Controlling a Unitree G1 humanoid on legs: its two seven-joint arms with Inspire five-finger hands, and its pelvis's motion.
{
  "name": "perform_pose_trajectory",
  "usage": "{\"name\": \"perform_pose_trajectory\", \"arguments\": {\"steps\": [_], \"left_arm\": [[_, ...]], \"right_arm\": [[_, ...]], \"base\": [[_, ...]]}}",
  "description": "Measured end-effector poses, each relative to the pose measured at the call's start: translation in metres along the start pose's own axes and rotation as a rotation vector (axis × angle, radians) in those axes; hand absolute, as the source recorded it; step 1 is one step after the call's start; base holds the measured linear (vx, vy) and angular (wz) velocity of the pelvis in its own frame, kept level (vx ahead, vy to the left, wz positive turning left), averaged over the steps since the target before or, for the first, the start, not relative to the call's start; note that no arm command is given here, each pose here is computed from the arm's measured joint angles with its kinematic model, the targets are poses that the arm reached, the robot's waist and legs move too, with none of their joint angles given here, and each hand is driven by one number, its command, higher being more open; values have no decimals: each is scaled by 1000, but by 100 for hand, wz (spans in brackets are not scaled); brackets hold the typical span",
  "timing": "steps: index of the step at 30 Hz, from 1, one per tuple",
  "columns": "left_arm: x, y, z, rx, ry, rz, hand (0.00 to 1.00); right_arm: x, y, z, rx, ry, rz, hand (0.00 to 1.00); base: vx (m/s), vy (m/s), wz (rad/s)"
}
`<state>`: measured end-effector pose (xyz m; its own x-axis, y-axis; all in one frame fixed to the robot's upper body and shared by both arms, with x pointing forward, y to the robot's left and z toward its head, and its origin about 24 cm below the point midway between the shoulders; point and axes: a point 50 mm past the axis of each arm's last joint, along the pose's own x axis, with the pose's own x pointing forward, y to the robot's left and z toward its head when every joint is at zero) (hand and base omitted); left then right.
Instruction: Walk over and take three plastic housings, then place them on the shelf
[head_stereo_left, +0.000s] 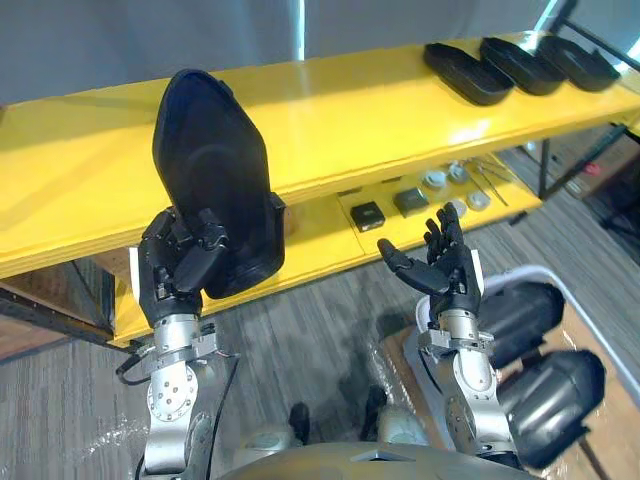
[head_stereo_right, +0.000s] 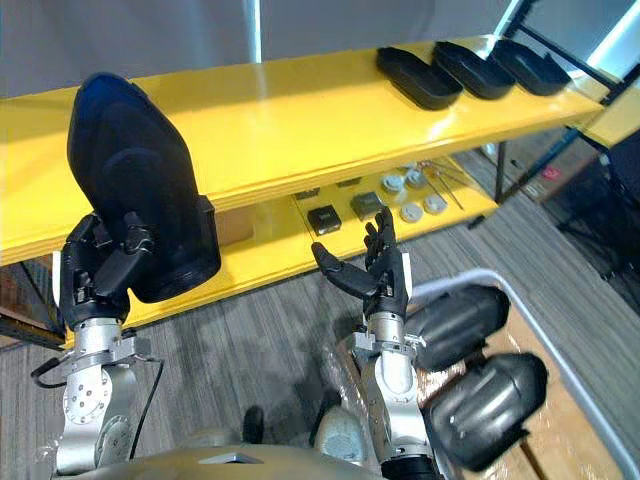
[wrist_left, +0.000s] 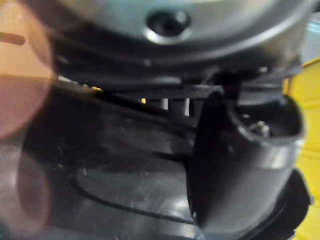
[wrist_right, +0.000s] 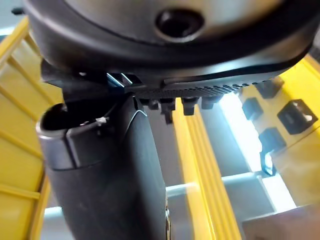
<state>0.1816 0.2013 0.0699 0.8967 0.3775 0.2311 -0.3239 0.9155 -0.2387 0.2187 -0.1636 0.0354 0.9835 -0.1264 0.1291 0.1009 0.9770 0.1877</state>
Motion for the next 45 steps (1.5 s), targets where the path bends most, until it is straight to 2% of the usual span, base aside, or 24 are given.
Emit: {"name": "perform_pose_trajectory", "arguments": {"steps": [7,11,16,23,26,32,34,37,41,45], "left_arm": [[-4,-12,-8,-33,43,-46,0],[-2,-11,-7,-24,38,-54,0],[-6,-29,-11,-47,59,-164,0],[9,-31,-1,-19,-2,-203,0],[26,-36,9,-28,-47,-199,0],[68,-75,30,-132,-82,-247,0],[98,-85,33,-163,-53,-225,0],[137,-79,35,-105,-14,-87,0],[167,-56,32,-44,61,90,0],[178,-43,27,-36,116,217,0]], "right_arm": [[15,-27,20,-34,-93,-59,100],[15,-25,21,-8,-108,-42,100],[13,-37,31,-16,-193,-118,100],[3,-7,32,81,-222,-85,100],[-5,2,33,97,-213,-27,100],[-7,8,18,74,-64,52,100],[-11,11,11,69,1,104,100],[-12,17,6,65,47,175,100],[-15,24,2,99,84,223,100],[-20,34,-3,128,123,278,100]], "base": [[184,-71,3],[111,-18,-22],[98,212,-26],[79,176,-46],[63,30,-21],[32,-27,-6],[-5,-37,-12],[-34,-24,-18],[-67,-25,-13],[-89,-52,-6]]}}
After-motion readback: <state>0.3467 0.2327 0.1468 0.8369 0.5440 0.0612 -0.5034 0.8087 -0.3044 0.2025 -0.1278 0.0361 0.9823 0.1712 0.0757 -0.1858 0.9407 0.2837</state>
